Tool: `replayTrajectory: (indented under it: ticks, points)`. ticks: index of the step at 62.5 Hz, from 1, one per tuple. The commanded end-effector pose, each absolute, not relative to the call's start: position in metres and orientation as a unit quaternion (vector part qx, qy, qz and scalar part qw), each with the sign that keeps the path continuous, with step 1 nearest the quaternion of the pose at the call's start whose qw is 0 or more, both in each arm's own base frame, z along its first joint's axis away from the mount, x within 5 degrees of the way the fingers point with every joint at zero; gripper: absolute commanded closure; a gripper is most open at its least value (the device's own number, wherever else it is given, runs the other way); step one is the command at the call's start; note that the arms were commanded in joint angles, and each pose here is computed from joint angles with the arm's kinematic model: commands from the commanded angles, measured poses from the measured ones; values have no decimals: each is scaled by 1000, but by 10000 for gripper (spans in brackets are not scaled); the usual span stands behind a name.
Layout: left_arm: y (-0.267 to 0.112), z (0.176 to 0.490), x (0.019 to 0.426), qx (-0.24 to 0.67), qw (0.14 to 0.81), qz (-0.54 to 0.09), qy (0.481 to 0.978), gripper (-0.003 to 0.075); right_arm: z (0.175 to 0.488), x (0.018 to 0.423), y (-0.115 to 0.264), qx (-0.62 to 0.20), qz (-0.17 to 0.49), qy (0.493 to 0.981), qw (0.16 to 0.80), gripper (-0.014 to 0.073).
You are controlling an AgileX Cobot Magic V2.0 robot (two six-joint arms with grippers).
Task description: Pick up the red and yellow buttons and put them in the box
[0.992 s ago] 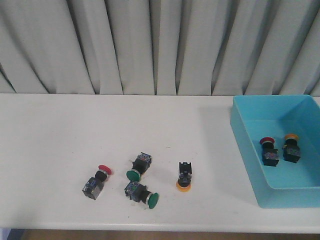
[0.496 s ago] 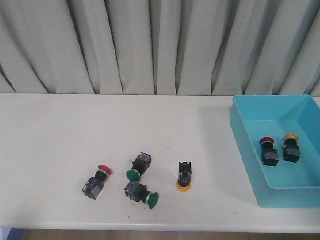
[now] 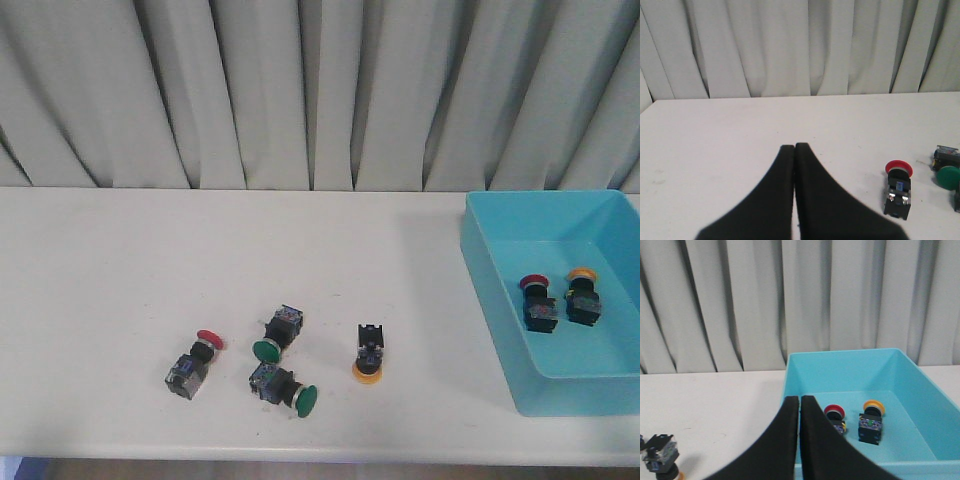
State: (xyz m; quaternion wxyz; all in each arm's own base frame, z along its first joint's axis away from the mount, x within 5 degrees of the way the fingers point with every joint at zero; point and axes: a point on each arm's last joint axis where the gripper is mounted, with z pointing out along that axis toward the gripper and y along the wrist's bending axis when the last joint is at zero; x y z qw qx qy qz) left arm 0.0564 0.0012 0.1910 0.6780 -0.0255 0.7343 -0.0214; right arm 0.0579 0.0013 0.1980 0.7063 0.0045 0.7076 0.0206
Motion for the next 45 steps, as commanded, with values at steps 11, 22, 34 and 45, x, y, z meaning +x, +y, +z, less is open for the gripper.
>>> replayTrajectory:
  ticks: [11,22,34,45]
  points:
    - [0,183,57,-23,691,-31,722,726,201,56,2,-7,20,685,728,598]
    - [0,183,57,-23,691,-31,722,726,201,56,2,-7,20,685,728,598]
    - [0,183,57,-23,691,-31,722,726,201,56,2,-7,20,685,728,598]
    - [0,183,57,-23,691,-31,722,726,201,56,2,-7,20,685,728,598]
